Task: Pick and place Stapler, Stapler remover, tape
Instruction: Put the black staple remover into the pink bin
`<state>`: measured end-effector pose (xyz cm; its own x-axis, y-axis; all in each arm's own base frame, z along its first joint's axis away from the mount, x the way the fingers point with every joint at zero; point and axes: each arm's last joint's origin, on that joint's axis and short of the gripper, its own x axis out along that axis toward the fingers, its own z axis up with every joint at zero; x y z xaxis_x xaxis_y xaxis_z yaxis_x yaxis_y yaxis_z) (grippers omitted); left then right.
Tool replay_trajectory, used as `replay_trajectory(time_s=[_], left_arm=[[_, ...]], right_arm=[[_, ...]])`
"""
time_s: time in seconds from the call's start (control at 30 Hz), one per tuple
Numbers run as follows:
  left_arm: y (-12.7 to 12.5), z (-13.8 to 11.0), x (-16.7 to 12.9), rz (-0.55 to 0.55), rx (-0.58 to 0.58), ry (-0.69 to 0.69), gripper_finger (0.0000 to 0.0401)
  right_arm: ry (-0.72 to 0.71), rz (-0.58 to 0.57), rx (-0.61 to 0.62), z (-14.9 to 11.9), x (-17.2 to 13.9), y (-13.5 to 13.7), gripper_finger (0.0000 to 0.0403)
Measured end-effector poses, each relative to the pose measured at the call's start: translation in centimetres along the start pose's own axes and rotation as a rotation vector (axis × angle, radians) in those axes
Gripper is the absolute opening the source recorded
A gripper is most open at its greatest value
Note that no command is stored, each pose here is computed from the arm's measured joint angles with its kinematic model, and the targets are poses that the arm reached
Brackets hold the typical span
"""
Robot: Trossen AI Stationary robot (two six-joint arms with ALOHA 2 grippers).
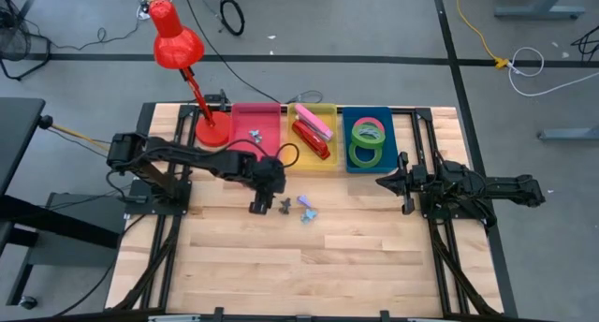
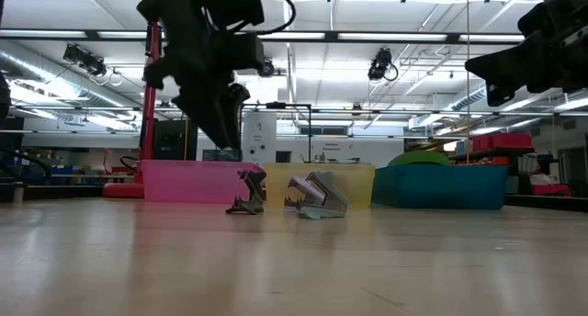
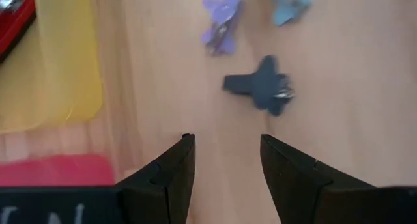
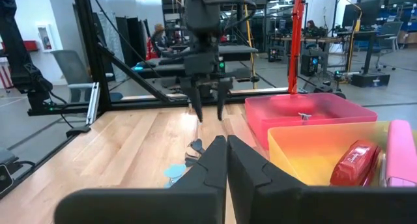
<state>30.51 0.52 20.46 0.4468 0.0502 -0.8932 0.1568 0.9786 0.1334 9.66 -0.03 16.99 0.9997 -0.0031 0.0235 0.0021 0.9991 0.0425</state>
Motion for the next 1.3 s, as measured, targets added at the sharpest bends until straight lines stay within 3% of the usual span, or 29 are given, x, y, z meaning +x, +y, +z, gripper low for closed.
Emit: replay_trajectory(time_s=[0.37, 0.7, 1.1, 1.3], left_arm=[[-0.4, -3.2, 2.7, 0.089, 0.047, -0.132, 0.0177], [-1.5, -5.2, 2.4, 0.119, 0.098, -0.289, 0.0177], [-2.4, -6.6, 3.2, 0.199, 0.178, -0.273, 0.0177], [-2.8, -6.6, 3.2, 0.198, 0.317, -0.268, 0.0177]], right_arm=[[-0.001, 0.000, 0.000, 0.0, 0.0, 0.0, 0.0016], [-0.003, -0.011, 0.001, 0.0, 0.0, 0.0, 0.0016], [-0.002, -0.010, 0.000, 0.0, 0.0, 0.0, 0.0016], [-0.002, -0.011, 0.001, 0.0, 0.0, 0.0, 0.0016]])
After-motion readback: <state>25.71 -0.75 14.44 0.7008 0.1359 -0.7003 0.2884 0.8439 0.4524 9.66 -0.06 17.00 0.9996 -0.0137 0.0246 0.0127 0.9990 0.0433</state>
